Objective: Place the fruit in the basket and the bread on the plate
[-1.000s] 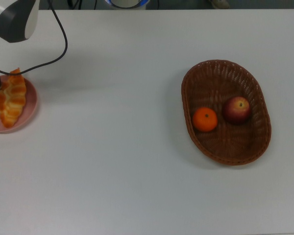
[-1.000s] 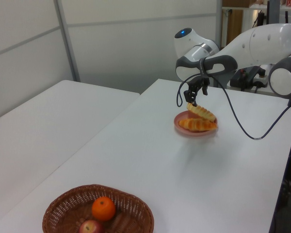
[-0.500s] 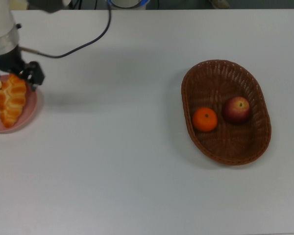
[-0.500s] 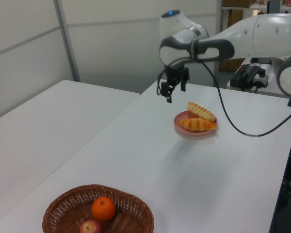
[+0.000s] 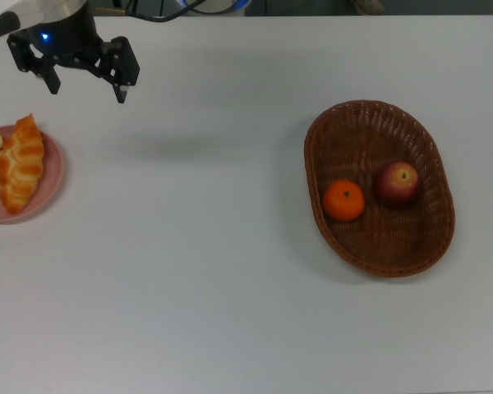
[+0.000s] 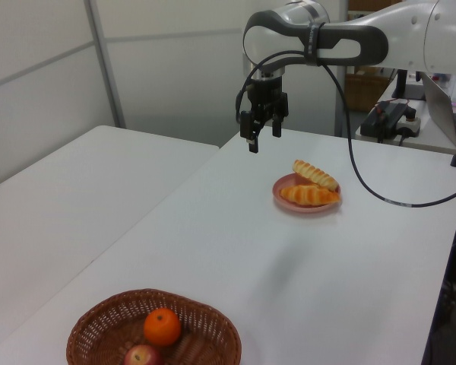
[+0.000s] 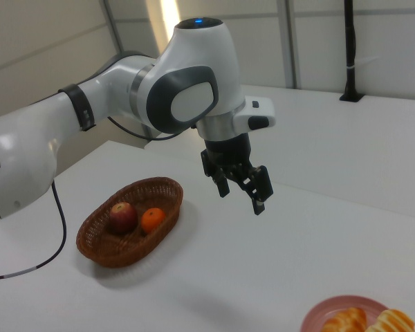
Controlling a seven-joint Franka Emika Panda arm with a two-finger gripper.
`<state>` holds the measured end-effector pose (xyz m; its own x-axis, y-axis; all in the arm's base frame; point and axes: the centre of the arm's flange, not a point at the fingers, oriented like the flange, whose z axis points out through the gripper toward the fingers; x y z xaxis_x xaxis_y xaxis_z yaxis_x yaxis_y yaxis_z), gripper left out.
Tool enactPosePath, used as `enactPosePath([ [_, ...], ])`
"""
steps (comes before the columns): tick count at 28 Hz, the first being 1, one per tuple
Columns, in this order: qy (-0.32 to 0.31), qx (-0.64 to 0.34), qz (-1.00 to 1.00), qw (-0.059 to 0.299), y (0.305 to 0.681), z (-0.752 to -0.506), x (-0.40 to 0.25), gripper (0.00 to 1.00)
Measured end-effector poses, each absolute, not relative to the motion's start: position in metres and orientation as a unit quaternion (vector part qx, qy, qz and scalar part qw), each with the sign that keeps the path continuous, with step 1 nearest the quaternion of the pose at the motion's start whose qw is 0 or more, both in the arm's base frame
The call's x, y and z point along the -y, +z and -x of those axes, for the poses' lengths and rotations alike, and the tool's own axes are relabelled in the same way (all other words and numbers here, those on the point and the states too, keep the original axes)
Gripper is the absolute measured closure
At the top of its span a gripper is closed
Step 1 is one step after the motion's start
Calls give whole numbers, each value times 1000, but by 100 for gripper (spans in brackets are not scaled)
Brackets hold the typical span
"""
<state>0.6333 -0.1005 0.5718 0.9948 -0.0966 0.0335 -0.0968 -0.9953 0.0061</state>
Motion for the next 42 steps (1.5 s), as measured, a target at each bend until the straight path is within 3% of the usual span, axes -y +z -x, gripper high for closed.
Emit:
enactPosePath([
  [42,5,6,-1000,2,559,-635,109,0],
])
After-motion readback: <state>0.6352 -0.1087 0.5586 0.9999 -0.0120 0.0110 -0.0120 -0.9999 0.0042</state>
